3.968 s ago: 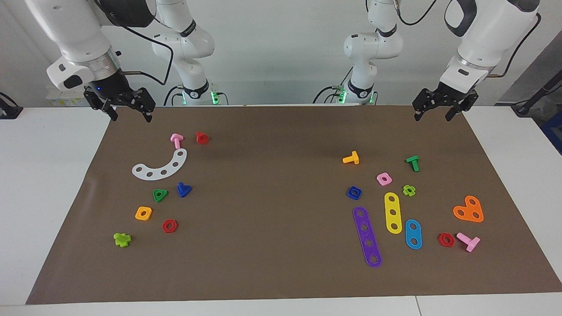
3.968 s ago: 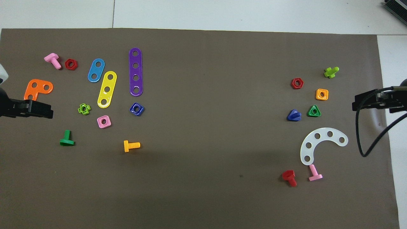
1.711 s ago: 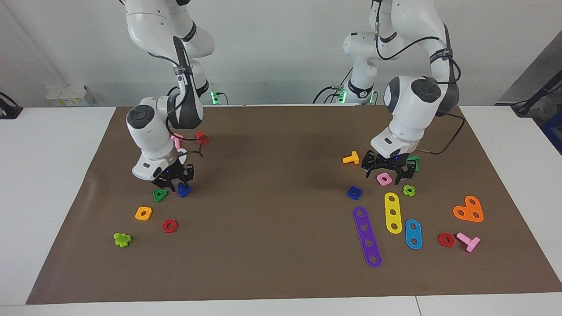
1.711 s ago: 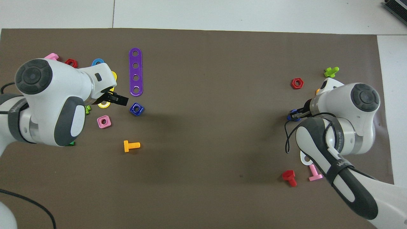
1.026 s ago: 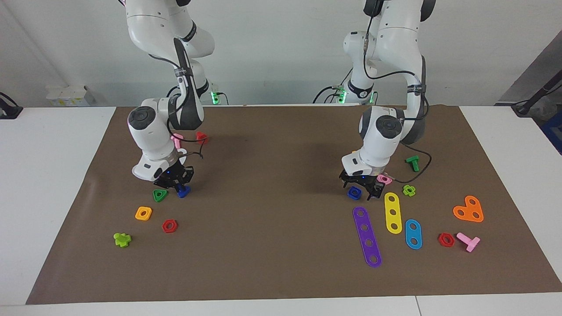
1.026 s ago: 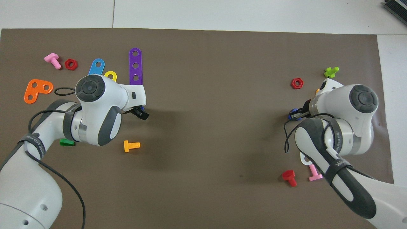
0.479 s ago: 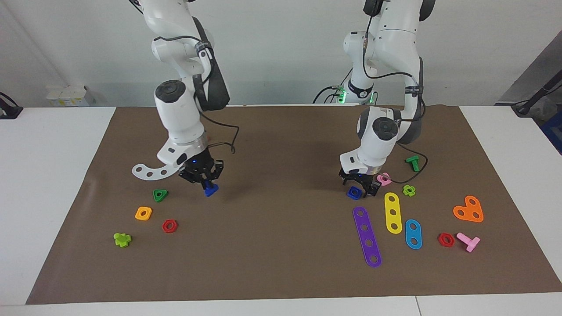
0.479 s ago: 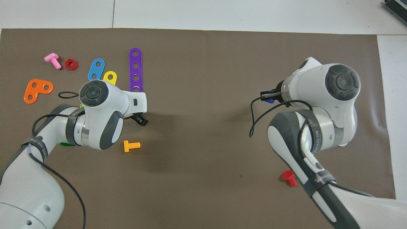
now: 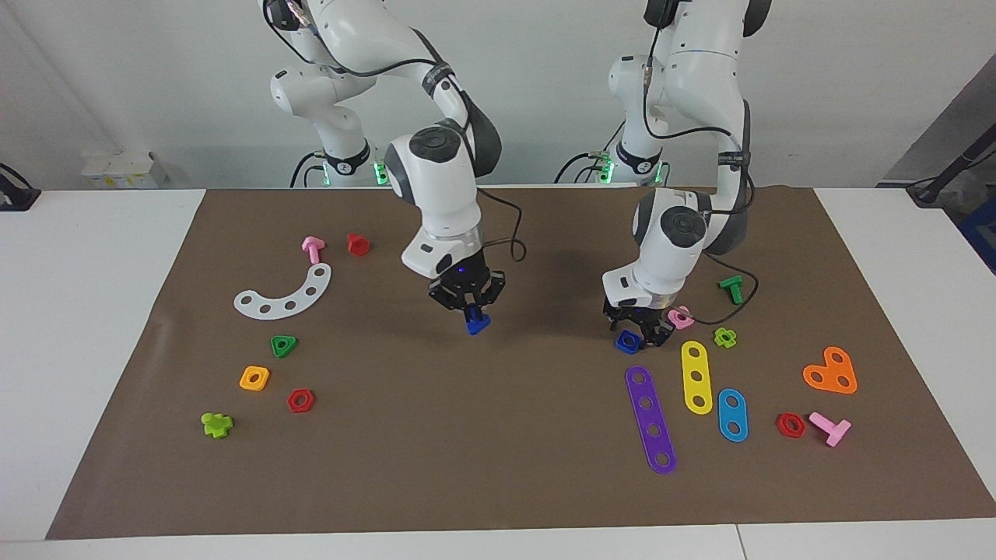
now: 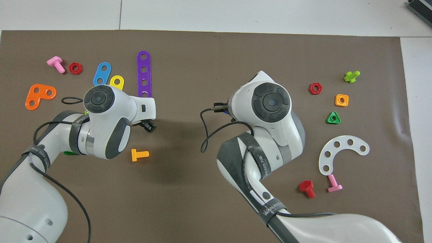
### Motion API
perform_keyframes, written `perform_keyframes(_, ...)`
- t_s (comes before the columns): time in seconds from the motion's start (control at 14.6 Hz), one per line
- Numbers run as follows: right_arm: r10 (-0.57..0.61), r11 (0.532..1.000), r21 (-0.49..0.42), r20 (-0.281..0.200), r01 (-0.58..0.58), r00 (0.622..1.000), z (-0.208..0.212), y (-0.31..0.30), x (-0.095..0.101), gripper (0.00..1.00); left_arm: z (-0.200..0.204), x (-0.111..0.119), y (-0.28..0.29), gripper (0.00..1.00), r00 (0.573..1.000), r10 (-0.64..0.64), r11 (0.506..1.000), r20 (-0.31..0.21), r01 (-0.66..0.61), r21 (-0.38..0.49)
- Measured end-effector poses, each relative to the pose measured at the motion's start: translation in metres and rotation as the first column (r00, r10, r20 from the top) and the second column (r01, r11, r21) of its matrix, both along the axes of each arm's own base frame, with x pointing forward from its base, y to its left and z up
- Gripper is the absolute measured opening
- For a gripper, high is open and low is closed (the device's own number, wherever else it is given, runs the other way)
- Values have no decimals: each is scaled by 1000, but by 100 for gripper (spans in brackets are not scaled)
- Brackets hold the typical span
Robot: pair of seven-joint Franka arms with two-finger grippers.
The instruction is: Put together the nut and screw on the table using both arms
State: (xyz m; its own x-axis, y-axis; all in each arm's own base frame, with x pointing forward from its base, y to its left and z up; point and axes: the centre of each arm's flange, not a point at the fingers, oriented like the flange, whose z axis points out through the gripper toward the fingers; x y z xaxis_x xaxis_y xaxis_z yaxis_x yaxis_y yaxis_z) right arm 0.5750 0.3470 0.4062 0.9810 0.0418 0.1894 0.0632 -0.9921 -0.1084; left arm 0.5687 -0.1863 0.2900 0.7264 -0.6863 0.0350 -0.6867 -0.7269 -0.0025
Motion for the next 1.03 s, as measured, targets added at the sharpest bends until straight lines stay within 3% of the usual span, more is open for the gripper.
perform_keyframes(0.27, -18, 999, -43, 30, 20, 999, -47, 54, -20, 19, 1, 0, 0, 65, 1000, -1, 1000, 2, 1, -1)
perform_keyframes(0.48, -9, 999, -43, 63, 12, 998, -81, 70, -21, 19, 2, 0, -1, 60, 1000, -1, 1000, 3, 1, -1)
perform_keyframes(0.82, 7, 998, -67, 68, -3, 998, -93, 70, -20, 20, 4, 0, -1, 48, 1000, -2, 1000, 5, 2, -2)
perform_keyframes(1.03, 10, 997, -71, 73, -5, 997, -93, 70, -19, 45, 3, 0, -1, 48, 1000, -1, 1000, 5, 1, -2)
